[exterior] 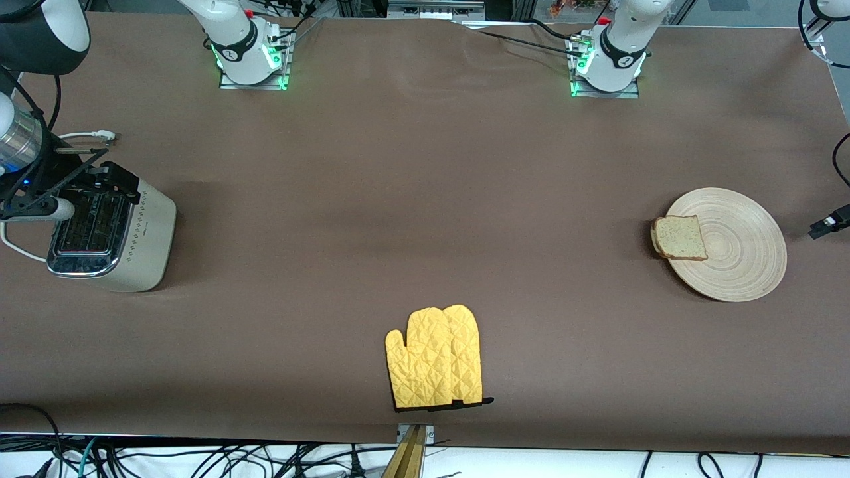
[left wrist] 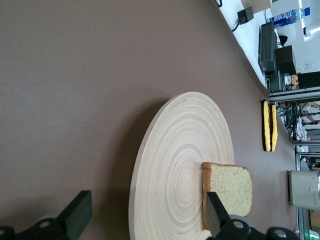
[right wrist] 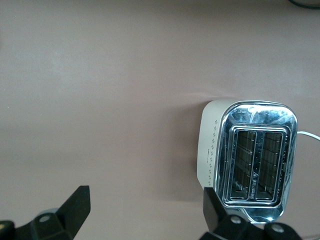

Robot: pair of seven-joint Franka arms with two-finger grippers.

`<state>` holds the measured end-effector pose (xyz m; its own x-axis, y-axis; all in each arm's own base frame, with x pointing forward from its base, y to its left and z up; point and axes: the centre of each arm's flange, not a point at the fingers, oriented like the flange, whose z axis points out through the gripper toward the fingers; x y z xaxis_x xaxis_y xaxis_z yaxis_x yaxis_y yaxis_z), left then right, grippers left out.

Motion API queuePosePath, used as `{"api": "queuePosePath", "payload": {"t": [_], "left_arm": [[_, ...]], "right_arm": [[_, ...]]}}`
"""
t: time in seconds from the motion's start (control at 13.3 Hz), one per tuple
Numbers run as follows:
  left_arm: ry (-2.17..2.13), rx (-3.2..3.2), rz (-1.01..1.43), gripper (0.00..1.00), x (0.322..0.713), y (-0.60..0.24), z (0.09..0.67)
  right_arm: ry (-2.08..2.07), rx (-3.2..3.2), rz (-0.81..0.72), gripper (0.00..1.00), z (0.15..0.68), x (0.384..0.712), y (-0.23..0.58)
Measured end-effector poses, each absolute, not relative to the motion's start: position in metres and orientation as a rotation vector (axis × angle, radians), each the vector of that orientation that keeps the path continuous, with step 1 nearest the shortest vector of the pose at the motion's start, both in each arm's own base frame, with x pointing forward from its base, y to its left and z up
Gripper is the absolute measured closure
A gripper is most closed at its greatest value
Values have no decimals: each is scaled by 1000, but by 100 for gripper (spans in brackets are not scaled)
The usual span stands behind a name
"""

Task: Move plate and put bread in toaster
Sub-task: 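Lower the left gripper to the wooden plate rim and grip it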

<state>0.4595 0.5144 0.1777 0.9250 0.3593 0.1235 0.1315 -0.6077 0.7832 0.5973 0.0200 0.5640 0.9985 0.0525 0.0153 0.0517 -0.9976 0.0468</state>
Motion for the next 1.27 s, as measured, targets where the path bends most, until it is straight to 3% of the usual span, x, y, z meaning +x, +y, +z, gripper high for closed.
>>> {"api": "queuePosePath", "payload": {"t": [0.37, 0.6, 1.12, 1.27], "left_arm": [[332, 2147, 276, 1, 455, 500, 150], [309, 2110, 251, 11, 453, 490, 127], [288, 2090, 238, 89, 458, 479, 114], [282, 2082, 239, 91, 459, 479, 117]], "right_arm": [[81, 3094, 26, 0, 564, 597, 20], [81, 3094, 26, 0, 564, 597, 20], [80, 3094, 25, 0, 564, 597, 20], [80, 3094, 25, 0, 564, 597, 20]]}}
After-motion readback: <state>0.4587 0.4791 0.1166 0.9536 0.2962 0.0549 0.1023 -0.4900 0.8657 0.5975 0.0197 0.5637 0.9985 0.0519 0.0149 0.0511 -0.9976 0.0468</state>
